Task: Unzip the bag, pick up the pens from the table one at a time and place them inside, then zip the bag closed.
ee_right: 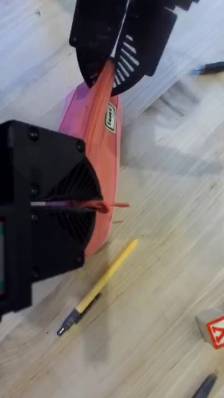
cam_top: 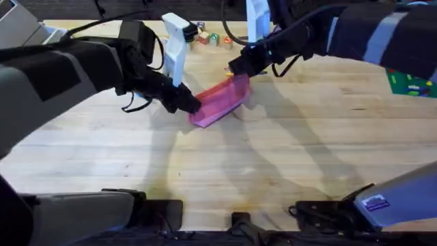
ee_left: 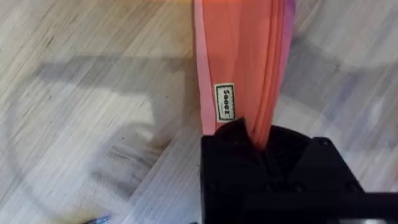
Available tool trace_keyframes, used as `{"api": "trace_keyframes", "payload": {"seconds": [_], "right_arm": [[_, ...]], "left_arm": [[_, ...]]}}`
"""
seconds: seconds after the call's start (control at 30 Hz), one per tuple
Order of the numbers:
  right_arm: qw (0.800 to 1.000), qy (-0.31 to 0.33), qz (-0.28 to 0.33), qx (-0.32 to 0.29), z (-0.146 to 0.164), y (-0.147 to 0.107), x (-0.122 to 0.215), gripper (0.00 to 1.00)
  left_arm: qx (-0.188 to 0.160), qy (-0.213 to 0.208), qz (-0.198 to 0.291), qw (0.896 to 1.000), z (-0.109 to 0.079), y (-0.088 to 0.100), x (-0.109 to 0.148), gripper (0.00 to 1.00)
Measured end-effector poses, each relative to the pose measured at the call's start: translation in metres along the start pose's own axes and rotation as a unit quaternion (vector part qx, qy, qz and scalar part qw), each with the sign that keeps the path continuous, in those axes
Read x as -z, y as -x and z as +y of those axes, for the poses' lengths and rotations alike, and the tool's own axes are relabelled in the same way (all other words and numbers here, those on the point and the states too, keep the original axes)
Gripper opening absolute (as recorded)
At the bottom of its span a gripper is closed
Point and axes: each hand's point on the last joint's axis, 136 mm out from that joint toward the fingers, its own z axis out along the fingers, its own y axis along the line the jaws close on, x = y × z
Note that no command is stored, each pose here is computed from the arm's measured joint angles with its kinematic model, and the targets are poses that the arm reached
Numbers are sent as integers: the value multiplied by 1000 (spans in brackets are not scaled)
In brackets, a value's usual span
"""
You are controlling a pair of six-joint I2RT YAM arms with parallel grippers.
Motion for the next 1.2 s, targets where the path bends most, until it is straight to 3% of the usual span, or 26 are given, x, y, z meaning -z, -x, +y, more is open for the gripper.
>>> {"api": "trace_keyframes", "payload": {"seconds": [0.53, 0.9, 1.2], "right_arm": [[998, 45, 10, 39, 58, 1, -12, 32], [998, 59, 15, 7, 77, 1, -15, 32], [996, 78, 16, 27, 108, 2, -19, 32]], "left_arm": [[0, 0, 0, 1000, 0, 0, 0, 44], [0, 0, 0, 1000, 0, 0, 0, 44], [1, -1, 1, 1000, -1, -1, 0, 44]]}}
